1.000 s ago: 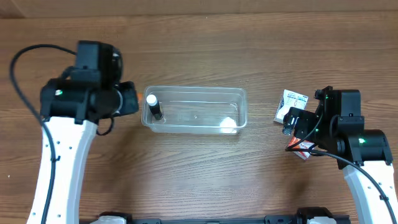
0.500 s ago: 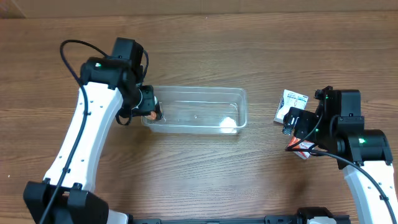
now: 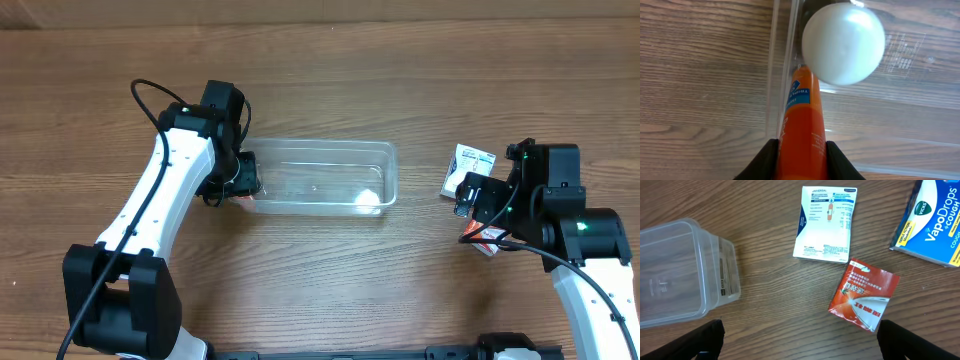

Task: Pack container
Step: 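Place the orange bottle beside the dark bottle in the container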

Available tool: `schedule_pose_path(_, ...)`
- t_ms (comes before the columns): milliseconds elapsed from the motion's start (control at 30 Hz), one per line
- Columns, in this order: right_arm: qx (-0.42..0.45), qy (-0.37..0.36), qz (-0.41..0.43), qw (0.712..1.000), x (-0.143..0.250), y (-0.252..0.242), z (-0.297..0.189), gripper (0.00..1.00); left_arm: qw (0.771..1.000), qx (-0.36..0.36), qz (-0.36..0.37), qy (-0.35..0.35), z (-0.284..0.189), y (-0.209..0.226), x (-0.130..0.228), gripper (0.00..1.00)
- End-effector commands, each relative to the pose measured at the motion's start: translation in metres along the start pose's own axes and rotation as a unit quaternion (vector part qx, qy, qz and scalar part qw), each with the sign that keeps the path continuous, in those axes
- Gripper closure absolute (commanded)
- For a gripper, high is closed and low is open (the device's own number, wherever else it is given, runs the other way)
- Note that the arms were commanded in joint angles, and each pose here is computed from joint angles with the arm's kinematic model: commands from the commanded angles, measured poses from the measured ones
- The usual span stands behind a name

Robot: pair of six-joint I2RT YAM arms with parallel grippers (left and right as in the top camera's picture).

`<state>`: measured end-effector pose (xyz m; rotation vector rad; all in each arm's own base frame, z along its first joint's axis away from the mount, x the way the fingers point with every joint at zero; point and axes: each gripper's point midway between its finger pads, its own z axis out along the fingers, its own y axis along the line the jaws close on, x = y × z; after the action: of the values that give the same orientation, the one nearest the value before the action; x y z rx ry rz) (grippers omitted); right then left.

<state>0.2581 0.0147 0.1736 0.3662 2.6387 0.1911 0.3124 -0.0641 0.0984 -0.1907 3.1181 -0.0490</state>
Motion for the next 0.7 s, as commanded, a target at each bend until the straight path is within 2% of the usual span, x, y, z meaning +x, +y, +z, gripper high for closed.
schedule_pose_path(0, -0.005, -0.017, 0.003, 1.000, -0.009, 0.002, -0.008, 0.00, 1.000, -0.008, 0.011, 0.021, 0.011, 0.001, 0.006, 0.80)
schedule_pose_path(100, -0.005, -0.017, 0.003, 1.000, -0.009, 0.002, -0.008, 0.00, 1.000, -0.009, 0.011, 0.025, 0.010, 0.002, 0.008, 0.67)
schedule_pose_path(233, -0.005, -0.017, 0.003, 1.000, -0.009, 0.002, -0.008, 0.00, 1.000, -0.009, 0.011, 0.025, 0.010, 0.002, 0.007, 0.25)
schedule_pose_path(500, -0.005, -0.017, 0.003, 1.000, -0.009, 0.002, -0.008, 0.00, 1.000, 0.003, 0.012, -0.015, -0.009, -0.006, -0.014, 0.21)
schedule_pose_path(567, -0.005, -0.017, 0.003, 1.000, -0.009, 0.002, -0.008, 0.00, 0.999, 0.010, 0.018, -0.035, -0.024, -0.009, -0.022, 0.18)
schedule_pose_path(667, -0.006, -0.020, 0.021, 1.000, -0.010, 0.003, -0.008, 0.00, 0.991, 0.034, 0.049, -0.123, -0.080, -0.018, -0.044, 0.09)
